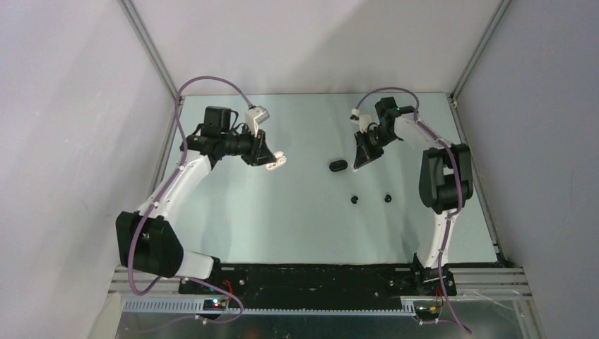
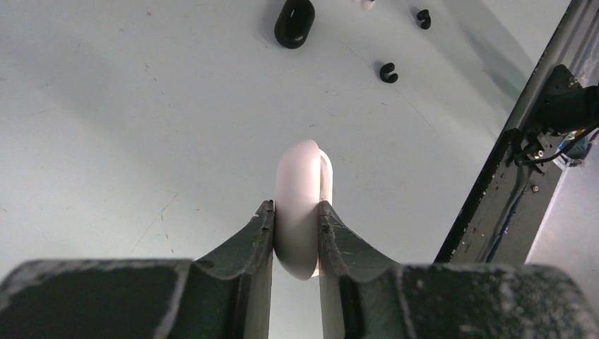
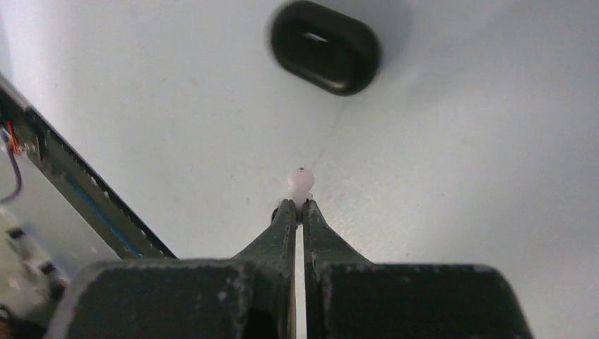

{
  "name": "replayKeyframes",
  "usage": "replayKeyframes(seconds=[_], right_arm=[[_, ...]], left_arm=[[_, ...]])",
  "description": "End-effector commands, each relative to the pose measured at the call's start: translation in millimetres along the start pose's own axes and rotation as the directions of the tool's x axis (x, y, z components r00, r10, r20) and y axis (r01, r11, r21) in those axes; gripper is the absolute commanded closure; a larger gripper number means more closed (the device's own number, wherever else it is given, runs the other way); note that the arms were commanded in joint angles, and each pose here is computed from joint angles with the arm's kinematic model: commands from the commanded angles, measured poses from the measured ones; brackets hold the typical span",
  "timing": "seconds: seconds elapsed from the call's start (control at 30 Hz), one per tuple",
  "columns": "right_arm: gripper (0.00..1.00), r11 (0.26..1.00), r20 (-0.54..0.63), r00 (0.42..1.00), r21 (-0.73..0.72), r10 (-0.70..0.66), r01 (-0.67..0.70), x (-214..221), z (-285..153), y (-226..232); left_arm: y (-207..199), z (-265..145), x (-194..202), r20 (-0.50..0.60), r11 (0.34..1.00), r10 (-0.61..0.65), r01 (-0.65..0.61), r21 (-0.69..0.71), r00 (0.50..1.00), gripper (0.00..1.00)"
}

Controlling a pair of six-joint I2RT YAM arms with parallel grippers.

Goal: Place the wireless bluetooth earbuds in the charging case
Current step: Place the earbud in the charging case.

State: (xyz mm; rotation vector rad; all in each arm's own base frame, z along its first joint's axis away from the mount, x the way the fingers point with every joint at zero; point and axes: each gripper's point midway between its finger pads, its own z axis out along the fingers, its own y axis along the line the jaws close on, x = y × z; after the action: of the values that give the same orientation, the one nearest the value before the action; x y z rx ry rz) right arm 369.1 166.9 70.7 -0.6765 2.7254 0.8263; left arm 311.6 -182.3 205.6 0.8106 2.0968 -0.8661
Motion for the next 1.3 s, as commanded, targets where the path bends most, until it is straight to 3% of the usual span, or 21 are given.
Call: replayKeyframes(seconds=[0.0, 0.03, 0.07, 0.1, 0.13, 0.17, 0.2, 0.23, 0.27, 0.3, 0.33, 0.43, 0.63, 0.77, 1.03, 1.27], right_arm=[[1.0, 0.864, 0.203, 0.855, -0.068, -0.477, 0.498, -34, -70, 76], [1.0, 0.831, 0.204, 0.823, -0.068, -0.53, 0.552, -30, -75, 84], [1.0, 0.737, 0.215, 0.726, -0.039, -0.653, 0.675, -29, -86, 100], [1.0, 0.68, 0.217, 0.667, -0.018, -0.713, 0.733, -28, -91, 108], [1.0, 0.566, 0.208, 0.549, 0.027, -0.809, 0.824, -28, -99, 121], [1.0, 0.5, 0.199, 0.482, 0.054, -0.853, 0.864, -27, -103, 127], [1.0, 0.37, 0.173, 0.35, 0.102, -0.921, 0.923, -28, -109, 138], [1.0, 0.305, 0.156, 0.285, 0.129, -0.946, 0.943, -29, -112, 144], [1.0, 0.187, 0.115, 0.168, 0.177, -0.979, 0.966, -31, -117, 152], [1.0, 0.135, 0.095, 0.118, 0.194, -0.988, 0.972, -31, -119, 156], [1.0, 0.041, 0.062, 0.028, 0.222, -0.998, 0.974, -33, -122, 165], [1.0, -0.108, 0.008, -0.114, 0.248, -0.993, 0.963, -36, -127, 188], [1.0, -0.303, -0.06, -0.298, 0.239, -0.953, 0.922, -43, -124, 217], [1.0, -0.376, -0.109, -0.361, 0.23, -0.926, 0.898, -54, -117, 223], [1.0, -0.406, -0.121, -0.387, 0.257, -0.914, 0.877, -76, -109, 248], [1.0, -0.349, -0.112, -0.331, 0.254, -0.937, 0.902, -87, -93, 254]], left_arm=[[-2, 3, -30, 0.053, 0.995, 0.095, -0.096, 0.019, 0.994, 1.0], [-3, 6, -35, 0.057, 0.994, 0.101, -0.102, 0.025, 0.993, 1.0], [-4, 8, -38, 0.059, 0.994, 0.1, -0.102, 0.033, 0.993, 1.0], [-6, 12, -44, 0.062, 0.994, 0.1, -0.102, 0.045, 0.993, 1.0], [-8, 14, -47, 0.065, 0.993, 0.097, -0.101, 0.058, 0.993, 1.0], [-10, 18, -53, 0.067, 0.993, 0.095, -0.1, 0.069, 0.993, 1.0], [-11, 20, -57, 0.07, 0.992, 0.096, -0.101, 0.074, 0.993, 1.0], [-12, 24, -62, 0.07, 0.991, 0.105, -0.11, 0.081, 0.992, 1.0], [-14, 30, -62, 0.061, 0.99, 0.108, -0.113, 0.086, 0.992, 1.0], [-15, 31, -69, 0.071, 0.989, 0.12, -0.126, 0.082, 0.99, 1.0], [-17, 37, -70, 0.064, 0.989, 0.121, -0.126, 0.083, 0.991, 1.0], [-22, 44, -80, 0.073, 0.989, 0.122, -0.127, 0.074, 0.99, 1.0], [-36, 58, -88, 0.068, 0.991, 0.107, -0.112, 0.078, 0.992, 1.0], [-46, 65, -87, 0.058, 0.991, 0.089, -0.094, 0.1, 0.994, 1.0], [-47, 70, -86, 0.044, 0.996, 0.045, -0.049, 0.079, 0.998, 1.0], [-53, 68, -90, 0.05, 0.996, 0.002, -0.006, 0.09, 0.999, 1.0]])
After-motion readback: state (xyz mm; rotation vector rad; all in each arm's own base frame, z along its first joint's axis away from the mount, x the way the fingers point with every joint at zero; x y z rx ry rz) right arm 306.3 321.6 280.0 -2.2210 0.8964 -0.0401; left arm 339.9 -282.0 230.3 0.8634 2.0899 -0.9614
